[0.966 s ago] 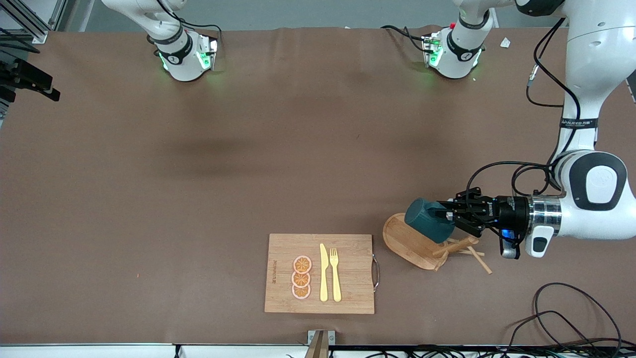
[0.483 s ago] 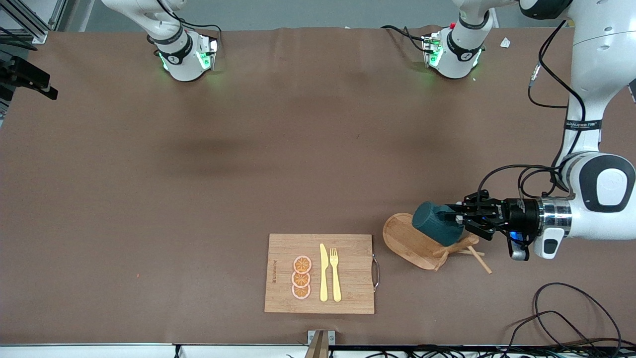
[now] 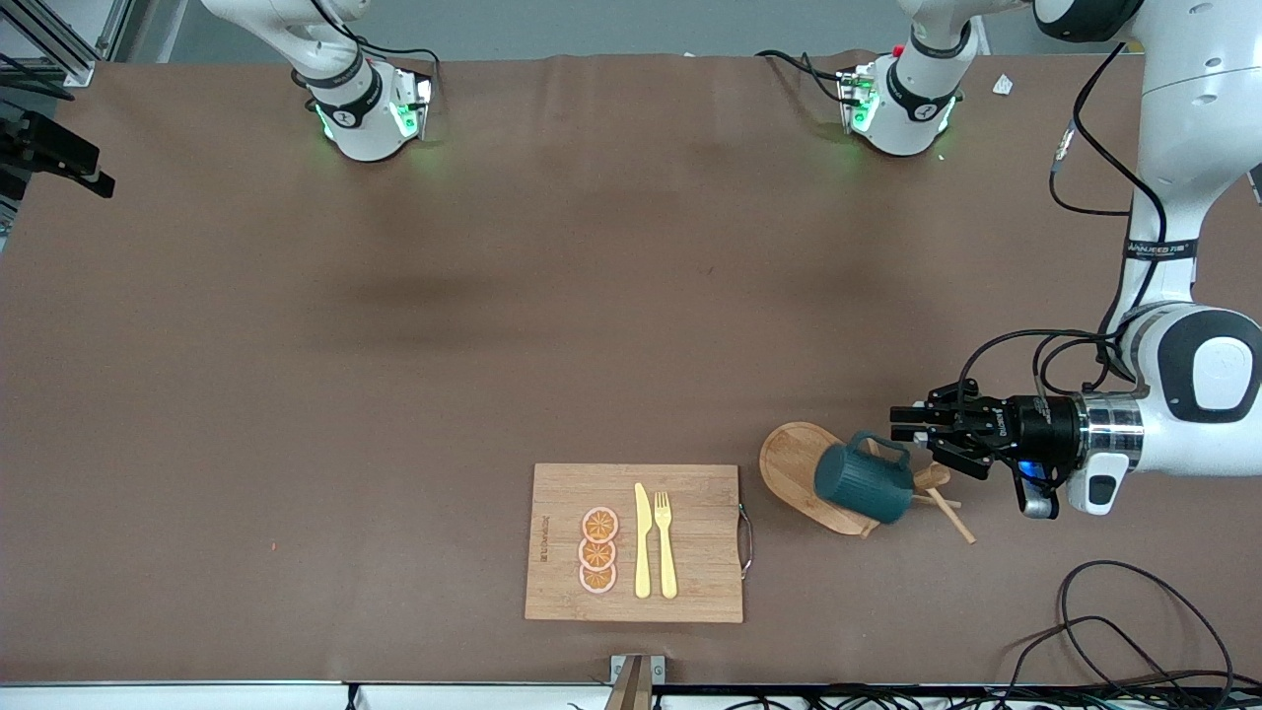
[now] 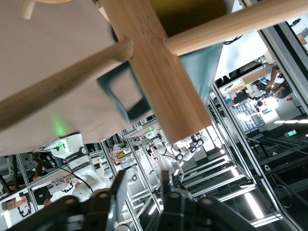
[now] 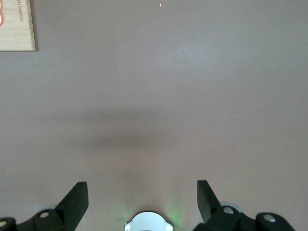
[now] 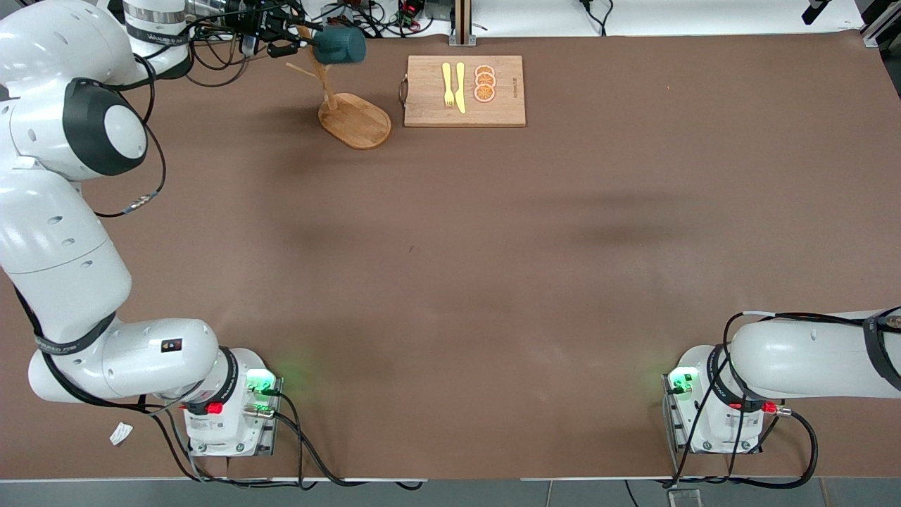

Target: Pass cup and hang on rack

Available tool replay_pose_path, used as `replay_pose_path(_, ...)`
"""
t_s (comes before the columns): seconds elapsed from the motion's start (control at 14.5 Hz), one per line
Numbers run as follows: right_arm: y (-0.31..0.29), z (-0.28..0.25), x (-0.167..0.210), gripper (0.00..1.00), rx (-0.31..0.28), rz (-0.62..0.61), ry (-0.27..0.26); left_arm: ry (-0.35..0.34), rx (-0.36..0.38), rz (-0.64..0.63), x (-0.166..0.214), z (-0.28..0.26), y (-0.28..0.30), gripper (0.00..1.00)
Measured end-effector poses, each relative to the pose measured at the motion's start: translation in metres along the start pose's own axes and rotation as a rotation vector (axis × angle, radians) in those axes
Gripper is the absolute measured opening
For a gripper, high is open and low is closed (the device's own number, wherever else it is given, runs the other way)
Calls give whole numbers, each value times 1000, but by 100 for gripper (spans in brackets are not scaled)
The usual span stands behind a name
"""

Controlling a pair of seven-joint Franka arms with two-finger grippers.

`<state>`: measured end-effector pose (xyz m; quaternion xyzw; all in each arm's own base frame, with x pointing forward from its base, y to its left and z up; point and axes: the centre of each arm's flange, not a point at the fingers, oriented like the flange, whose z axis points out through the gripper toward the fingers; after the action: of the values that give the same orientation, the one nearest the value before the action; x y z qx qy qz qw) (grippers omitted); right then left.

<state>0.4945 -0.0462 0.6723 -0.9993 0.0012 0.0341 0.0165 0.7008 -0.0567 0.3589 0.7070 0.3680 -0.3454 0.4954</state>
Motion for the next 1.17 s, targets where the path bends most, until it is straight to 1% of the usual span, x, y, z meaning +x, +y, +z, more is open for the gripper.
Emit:
replay_pose_path(0.07, 0, 0, 0, 100, 0, 0, 0, 0, -1, 3, -1, 0, 1, 51)
replay_pose_path(0.21, 0, 0, 0, 100, 0, 0, -1, 5, -4, 17, -7, -3, 7, 53)
replay_pose_path(0.28, 0, 0, 0, 100, 0, 0, -2, 11, -4, 24, -13, -6, 12, 59)
replay_pose_path(0.34, 0, 0, 0, 100, 0, 0, -2, 22, 3, 25, -23, -9, 17, 68)
replay_pose_path(0.41, 0, 0, 0, 100, 0, 0, -2, 43, 18, 27, -35, -14, 22, 75)
replay_pose_path(0.48, 0, 0, 0, 100, 0, 0, -2, 70, 36, 36, -49, -19, 27, 75)
replay_pose_path(0.55, 0, 0, 0, 100, 0, 0, -2, 104, 62, 51, -63, -23, 30, 81)
replay_pose_path(0.62, 0, 0, 0, 100, 0, 0, -2, 145, 97, 69, -77, -28, 32, 89)
replay_pose_path(0.69, 0, 0, 0, 100, 0, 0, -3, 195, 144, 89, -90, -32, 32, 99)
replay_pose_path(0.9, 0, 0, 0, 100, 0, 0, -3, 347, 305, 170, -131, -34, 35, 100)
replay_pose_path(1.03, 0, 0, 0, 100, 0, 0, -3, 468, 469, 276, -158, -27, 35, 100)
replay_pose_path(1.17, 0, 0, 0, 100, 0, -1, -3, 572, 624, 384, -188, -15, 38, 100)
